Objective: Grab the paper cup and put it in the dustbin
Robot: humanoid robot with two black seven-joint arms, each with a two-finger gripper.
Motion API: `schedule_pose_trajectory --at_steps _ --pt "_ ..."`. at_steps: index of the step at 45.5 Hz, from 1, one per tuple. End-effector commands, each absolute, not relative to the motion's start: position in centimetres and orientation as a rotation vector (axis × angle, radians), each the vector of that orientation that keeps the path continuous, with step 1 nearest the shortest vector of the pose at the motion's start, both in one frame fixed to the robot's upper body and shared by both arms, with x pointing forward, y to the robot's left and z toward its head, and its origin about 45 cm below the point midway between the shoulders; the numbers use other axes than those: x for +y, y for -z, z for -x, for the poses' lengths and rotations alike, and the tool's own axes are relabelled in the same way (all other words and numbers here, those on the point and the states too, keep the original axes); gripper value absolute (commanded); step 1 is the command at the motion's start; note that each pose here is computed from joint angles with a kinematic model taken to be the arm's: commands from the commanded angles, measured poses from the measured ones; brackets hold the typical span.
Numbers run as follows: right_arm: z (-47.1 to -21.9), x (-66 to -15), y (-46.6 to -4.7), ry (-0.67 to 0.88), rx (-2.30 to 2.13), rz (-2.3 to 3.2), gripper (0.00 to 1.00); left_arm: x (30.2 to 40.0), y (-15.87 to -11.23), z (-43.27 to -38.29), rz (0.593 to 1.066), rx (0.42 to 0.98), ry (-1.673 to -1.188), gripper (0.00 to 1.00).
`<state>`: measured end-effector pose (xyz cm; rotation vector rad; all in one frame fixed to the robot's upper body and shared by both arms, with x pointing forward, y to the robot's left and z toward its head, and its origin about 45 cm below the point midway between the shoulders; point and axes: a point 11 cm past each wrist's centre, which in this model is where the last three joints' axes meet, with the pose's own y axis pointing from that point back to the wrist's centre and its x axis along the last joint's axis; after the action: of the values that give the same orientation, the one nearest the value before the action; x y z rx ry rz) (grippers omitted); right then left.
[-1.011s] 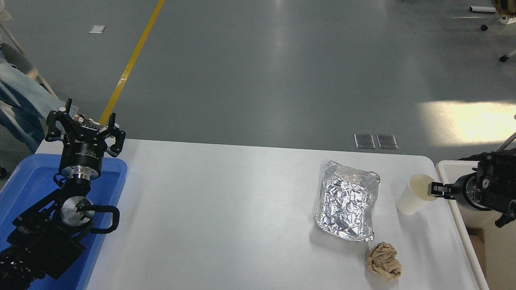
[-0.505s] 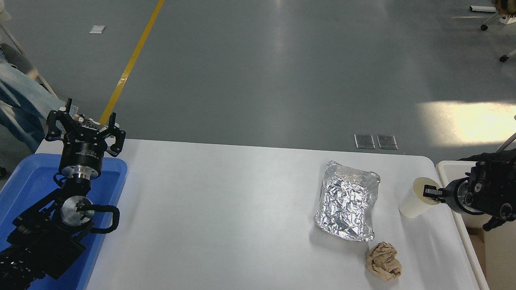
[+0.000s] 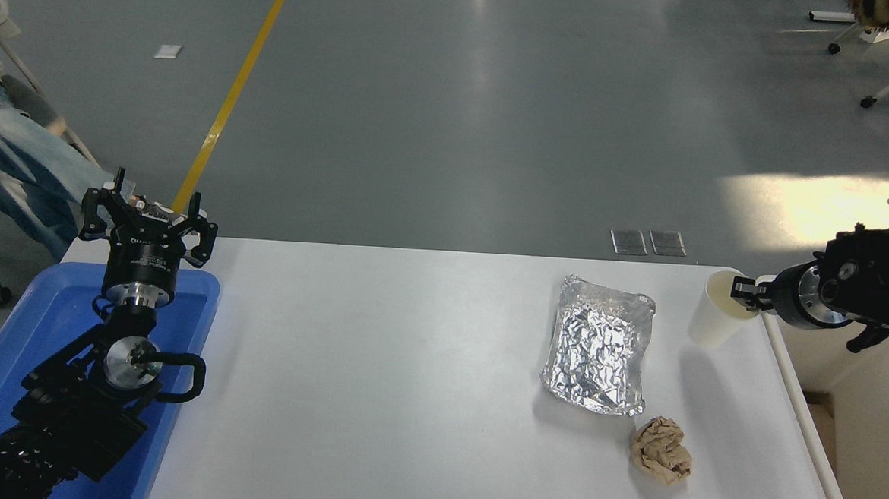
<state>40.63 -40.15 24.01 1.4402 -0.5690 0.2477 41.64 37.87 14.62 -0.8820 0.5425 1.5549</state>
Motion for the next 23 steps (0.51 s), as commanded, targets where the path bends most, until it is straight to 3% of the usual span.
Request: schedule_pose_trajectory --at_steps 1,6,12,23 --pt "-40.3 -38.4 -36.0 -0.338 -0.517 -1.454 0.00 37.88 -14.54 -41.58 0.880 0.543 -1.556 0.99" --pt "-40.3 -36.9 -42.1 -0.389 -0.485 -1.495 0.00 37.88 -14.54 -41.58 0.880 0.543 -1.556 0.99" --pt "-39.8 -35.6 -46.7 -0.426 -0.464 -1.510 0.00 37.87 -14.54 -41.59 0.879 0.543 -1.555 0.99" --pt "-39.5 -36.5 -47.0 -0.412 -0.471 -1.481 0.00 37.88 -14.54 -41.58 0.880 0.543 -1.556 0.99"
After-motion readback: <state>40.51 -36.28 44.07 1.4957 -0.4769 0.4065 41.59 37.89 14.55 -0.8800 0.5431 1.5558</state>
